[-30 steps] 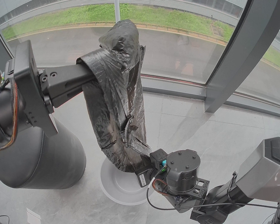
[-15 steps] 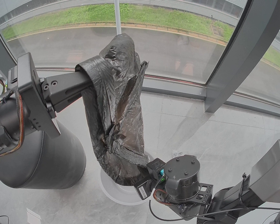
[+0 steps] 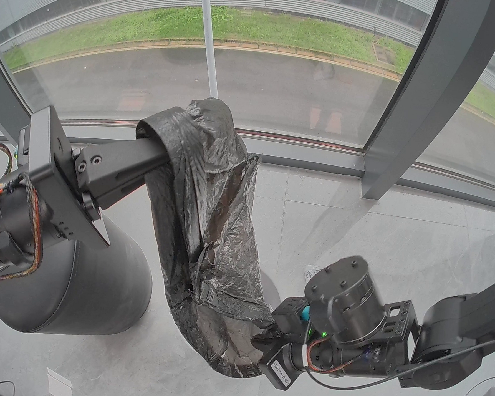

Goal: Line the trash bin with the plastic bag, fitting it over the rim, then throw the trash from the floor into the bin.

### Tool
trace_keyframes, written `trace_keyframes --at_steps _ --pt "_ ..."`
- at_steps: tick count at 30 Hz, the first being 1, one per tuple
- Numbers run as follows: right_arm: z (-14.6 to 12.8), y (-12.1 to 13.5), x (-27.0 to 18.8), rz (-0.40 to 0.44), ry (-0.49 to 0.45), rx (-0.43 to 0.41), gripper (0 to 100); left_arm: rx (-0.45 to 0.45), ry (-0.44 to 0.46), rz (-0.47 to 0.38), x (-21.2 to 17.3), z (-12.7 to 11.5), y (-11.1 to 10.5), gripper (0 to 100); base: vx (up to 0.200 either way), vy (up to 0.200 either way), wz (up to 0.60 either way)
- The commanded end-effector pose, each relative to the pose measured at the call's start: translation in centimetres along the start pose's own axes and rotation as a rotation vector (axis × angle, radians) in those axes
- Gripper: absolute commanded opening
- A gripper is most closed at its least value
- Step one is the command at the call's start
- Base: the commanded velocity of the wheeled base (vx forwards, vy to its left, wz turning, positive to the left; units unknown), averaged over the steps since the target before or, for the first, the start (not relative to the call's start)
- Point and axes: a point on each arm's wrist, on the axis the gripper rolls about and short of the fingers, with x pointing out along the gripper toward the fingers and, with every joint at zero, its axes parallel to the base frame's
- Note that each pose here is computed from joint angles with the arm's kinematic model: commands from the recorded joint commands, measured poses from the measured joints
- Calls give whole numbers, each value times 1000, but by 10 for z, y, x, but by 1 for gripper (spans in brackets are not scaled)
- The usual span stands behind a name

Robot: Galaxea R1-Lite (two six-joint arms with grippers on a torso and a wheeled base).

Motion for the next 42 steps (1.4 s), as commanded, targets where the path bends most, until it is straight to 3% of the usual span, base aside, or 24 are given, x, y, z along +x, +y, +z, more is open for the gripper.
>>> trace_keyframes --at_steps 1,5,7,10,12,20,21,27,32,42 --pt "41 -16 -40 104 -54 145 0 4 38 -9 1 0 14 0 0 0 0" --pt "49 -28 -50 133 -38 184 0 -2 47 10 2 -3 22 0 0 0 0" --pt "49 -36 -59 205 -23 186 0 -12 53 30 4 -4 29 0 0 0 0" --pt "44 -39 -62 223 23 128 0 -17 59 45 7 -4 33 0 0 0 0" --pt "37 -41 -65 250 91 36 0 -26 64 62 11 -4 39 0 0 0 0" --pt "36 -37 -72 315 155 4 0 -31 102 48 12 -5 40 0 0 0 0" --pt "33 -34 -78 383 169 -16 0 -28 137 33 10 -7 40 0 0 0 0" --pt "22 -26 -105 497 202 -105 0 120 190 59 3 -18 55 0 0 0 0" --pt "20 -26 -111 561 202 -98 0 241 226 74 -5 -28 65 0 0 0 0" --pt "9 -30 -110 704 194 -48 0 299 252 91 -17 -37 71 0 0 0 0"
